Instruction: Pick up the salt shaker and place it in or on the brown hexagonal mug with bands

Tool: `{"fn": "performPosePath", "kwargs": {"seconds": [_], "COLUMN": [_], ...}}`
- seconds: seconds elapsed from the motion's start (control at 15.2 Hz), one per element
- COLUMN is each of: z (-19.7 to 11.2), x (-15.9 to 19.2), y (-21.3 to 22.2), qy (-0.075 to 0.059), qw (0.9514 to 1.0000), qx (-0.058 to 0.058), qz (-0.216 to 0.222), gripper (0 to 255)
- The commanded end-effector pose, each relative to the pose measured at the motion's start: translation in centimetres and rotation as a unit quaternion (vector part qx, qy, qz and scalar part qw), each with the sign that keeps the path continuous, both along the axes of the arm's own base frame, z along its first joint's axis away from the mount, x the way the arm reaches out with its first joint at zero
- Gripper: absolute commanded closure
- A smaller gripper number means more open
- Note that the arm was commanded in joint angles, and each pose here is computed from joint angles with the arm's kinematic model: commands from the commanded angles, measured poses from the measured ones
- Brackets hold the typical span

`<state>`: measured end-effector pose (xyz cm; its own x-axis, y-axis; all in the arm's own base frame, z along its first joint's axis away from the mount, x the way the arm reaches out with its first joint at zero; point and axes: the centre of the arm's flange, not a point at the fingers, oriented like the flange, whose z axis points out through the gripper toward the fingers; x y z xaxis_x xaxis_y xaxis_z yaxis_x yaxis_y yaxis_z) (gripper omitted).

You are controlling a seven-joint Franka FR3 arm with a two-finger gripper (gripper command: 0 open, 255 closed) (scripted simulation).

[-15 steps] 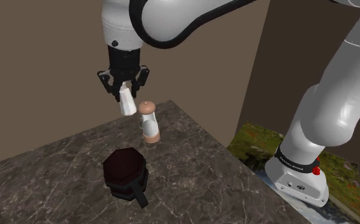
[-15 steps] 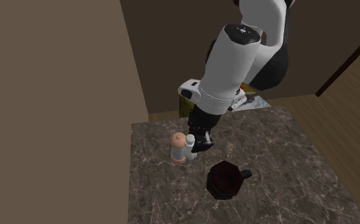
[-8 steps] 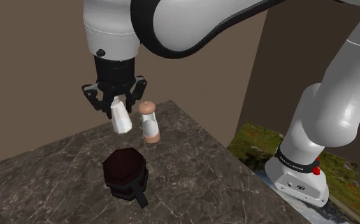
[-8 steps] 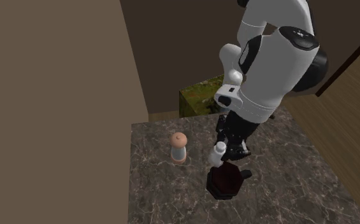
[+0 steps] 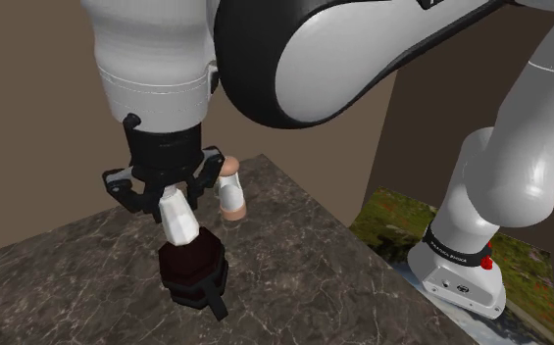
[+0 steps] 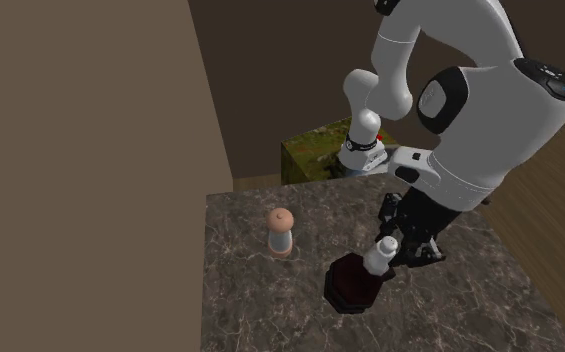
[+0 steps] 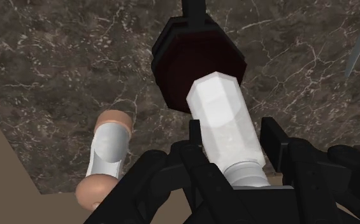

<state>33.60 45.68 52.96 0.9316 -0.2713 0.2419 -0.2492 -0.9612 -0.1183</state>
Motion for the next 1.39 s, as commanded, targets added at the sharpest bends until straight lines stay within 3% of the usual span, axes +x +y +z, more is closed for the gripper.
{"fn": "performPosePath", "kwargs": {"seconds": [0.0,0.79,1.32], "z": [-1.0,-7.3,-7.3], "x": [-0.2,-0.2,-0.2], "y": [0.1,0.1,0.1], "qy": [0.000,0.000,0.000], "qw": [1.0000,1.0000,1.0000], "qx": [0.000,0.000,0.000], "qz": [0.000,0.000,0.000], "gripper": [255,255,255]}}
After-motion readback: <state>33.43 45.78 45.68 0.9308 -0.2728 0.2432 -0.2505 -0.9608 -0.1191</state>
